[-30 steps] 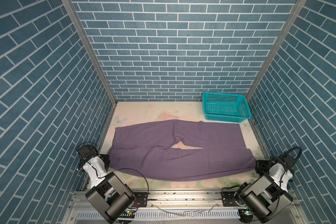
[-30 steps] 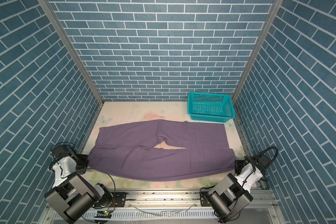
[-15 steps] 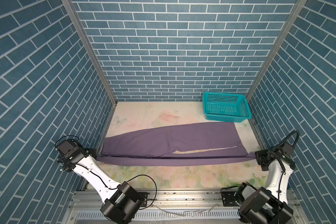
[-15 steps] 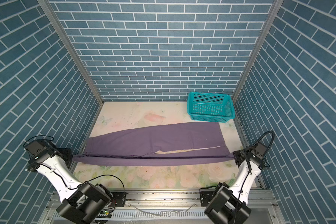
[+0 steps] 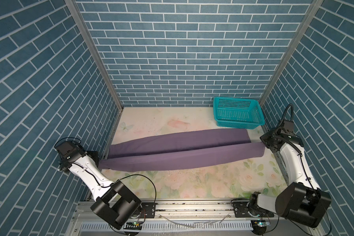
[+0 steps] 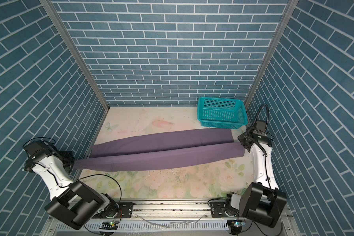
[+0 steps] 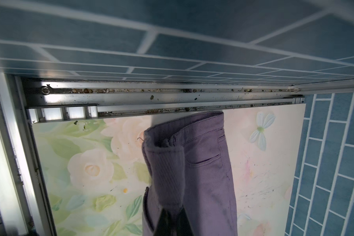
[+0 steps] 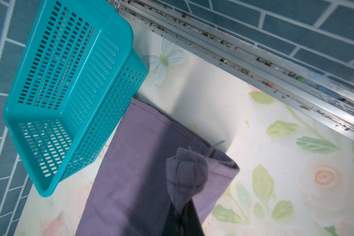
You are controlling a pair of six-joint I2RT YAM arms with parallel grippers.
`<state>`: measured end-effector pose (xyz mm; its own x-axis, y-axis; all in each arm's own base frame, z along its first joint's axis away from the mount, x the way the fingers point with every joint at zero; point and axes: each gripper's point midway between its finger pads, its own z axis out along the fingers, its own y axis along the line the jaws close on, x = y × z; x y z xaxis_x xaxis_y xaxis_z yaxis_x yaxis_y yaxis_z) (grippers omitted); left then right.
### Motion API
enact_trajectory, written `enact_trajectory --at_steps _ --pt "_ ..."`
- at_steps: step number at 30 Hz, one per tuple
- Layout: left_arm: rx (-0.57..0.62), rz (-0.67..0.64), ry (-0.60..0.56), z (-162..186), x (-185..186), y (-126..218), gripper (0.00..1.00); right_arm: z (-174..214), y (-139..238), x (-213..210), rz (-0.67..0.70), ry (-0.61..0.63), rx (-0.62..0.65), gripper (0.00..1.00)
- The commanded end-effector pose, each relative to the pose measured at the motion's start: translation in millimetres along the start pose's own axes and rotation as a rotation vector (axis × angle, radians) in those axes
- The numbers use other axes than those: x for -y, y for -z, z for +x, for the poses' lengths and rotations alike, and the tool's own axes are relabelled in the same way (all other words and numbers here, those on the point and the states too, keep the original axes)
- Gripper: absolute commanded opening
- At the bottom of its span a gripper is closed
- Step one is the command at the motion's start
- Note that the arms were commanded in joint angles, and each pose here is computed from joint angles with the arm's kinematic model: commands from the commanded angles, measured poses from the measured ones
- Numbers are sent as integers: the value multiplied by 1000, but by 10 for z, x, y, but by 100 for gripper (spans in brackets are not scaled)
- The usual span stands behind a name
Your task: Fold and stack the trousers
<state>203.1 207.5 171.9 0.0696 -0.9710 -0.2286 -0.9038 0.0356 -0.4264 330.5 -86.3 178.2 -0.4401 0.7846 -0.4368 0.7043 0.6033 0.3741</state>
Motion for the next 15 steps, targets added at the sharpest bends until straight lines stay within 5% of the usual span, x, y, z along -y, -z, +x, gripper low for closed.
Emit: enact_trajectory --at_steps 1,15 --pt "141 60 -47 -339 308 56 0 -517 47 -179 27 25 181 0" --pt "114 58 -170 -383 885 -249 0 -727 -390 -632 58 131 185 0"
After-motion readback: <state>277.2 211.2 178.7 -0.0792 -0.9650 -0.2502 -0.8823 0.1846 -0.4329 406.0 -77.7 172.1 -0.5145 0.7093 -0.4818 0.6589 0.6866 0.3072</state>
